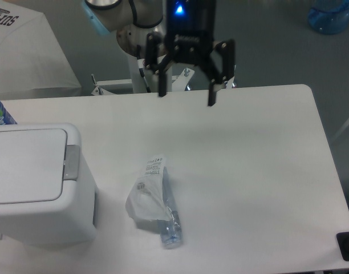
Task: Open the trash can
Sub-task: 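Move the open gripper over toward the white trash can lid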
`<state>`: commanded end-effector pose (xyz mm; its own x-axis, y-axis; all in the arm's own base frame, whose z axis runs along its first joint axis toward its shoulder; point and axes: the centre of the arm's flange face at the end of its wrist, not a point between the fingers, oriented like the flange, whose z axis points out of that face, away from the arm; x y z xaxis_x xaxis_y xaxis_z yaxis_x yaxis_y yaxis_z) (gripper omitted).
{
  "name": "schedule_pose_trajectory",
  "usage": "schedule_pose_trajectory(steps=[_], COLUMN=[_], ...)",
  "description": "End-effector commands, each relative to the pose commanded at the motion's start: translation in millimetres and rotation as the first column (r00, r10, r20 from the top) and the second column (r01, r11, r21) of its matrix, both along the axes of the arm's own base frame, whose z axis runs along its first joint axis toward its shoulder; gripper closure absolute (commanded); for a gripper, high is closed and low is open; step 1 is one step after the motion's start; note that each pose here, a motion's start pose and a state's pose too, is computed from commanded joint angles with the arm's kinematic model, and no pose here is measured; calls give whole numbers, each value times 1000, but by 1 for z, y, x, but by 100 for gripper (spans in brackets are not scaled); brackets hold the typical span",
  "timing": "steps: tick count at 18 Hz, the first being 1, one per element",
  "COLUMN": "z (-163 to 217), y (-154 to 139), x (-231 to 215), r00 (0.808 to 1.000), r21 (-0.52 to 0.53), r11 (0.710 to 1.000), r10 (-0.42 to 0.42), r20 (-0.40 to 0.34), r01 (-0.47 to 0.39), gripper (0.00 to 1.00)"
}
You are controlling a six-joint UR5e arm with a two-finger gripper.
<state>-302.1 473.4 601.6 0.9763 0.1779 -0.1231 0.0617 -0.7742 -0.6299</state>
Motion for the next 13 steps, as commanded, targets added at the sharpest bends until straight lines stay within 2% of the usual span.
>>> schedule_pose_trajectory(steps=[2,7,9,13], z=[-5,-25,-31,-42], y=[6,18,23,31], x=[6,26,35,48], r00=[996,967,956,951], r21=[12,6,5,-4], r11=[998,988,986,990], r10=[57,151,160,137], r20=[64,203,247,276], r01=[-58,-155,-167,-142], gripper=[0,0,0,0])
